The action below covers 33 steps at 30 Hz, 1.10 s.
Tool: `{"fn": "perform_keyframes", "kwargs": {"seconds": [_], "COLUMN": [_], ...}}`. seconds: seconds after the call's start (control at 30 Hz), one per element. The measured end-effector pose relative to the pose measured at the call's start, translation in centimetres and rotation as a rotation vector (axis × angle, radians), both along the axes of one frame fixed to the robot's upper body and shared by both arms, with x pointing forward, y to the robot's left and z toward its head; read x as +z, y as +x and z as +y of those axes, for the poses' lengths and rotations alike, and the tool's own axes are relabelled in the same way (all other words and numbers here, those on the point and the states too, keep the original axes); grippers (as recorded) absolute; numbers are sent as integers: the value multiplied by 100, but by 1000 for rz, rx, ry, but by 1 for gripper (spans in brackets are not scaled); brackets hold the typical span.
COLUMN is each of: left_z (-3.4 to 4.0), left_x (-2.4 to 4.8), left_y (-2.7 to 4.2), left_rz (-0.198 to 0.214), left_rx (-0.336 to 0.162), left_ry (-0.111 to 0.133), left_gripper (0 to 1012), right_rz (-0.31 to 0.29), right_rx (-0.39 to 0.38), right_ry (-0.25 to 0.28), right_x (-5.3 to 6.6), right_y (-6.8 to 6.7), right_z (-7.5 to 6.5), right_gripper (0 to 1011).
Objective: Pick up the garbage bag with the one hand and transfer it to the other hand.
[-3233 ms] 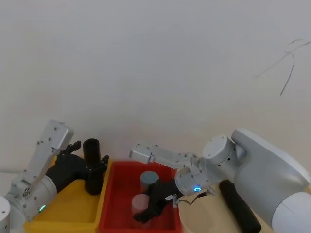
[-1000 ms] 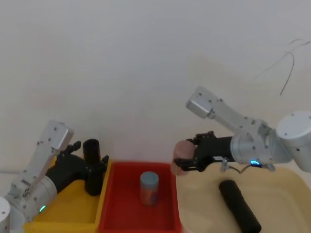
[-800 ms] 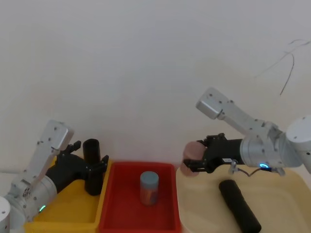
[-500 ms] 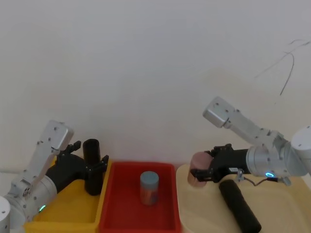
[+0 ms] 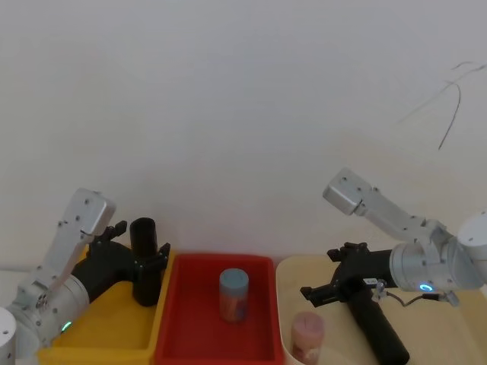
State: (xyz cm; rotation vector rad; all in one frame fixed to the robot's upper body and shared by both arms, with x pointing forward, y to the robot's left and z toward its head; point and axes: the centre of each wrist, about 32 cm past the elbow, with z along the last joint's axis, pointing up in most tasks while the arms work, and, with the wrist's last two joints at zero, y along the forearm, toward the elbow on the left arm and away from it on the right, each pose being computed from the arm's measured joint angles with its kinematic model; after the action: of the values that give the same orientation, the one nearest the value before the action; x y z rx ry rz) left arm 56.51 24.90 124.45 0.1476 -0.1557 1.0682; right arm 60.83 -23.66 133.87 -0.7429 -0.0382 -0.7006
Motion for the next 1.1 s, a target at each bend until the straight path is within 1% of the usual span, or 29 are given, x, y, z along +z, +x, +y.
{"fn": "perform_keyframes", "kwargs": {"seconds": [0.03,0.4,0.57,0.6,0.63,0.73,0.83,0.87,0.93,0.97,1.0,1.03,1.1], "left_z": [0,0,0,0,0,0,0,0,0,0,0,0,0], "left_x": [0,0,0,0,0,0,0,0,0,0,0,0,0], "left_y": [0,0,0,0,0,0,0,0,0,0,0,0,0], "left_rz": [0,0,0,0,0,0,0,0,0,0,0,0,0], "left_rx": [0,0,0,0,0,0,0,0,0,0,0,0,0], "left_ry": [0,0,0,0,0,0,0,0,0,0,0,0,0], "left_gripper": [1002,1001,1001,1001,1001,1002,1001,1001,1002,1002,1002,1001,1001], "right_rz": [1,14,0,-9,-9,-37,-54,-67,-83,-97,-107,-119,-137], "right_rx": [-1,-5,-20,-28,-28,-52,-69,-81,-96,-111,-120,-132,-152], "right_ry": [0,3,31,43,43,80,104,124,141,162,171,191,210], "right_x": [-4,-42,-77,-90,-90,-125,-151,-176,-195,-225,-237,-261,-289], "right_y": [1,5,-10,-21,-21,-55,-81,-109,-132,-163,-178,-210,-243], "right_z": [-2,-19,-13,-6,-6,23,48,76,105,134,151,193,230], "right_gripper": [1001,1000,1000,1000,1000,1000,1000,1000,1000,1000,1000,1000,1000]}}
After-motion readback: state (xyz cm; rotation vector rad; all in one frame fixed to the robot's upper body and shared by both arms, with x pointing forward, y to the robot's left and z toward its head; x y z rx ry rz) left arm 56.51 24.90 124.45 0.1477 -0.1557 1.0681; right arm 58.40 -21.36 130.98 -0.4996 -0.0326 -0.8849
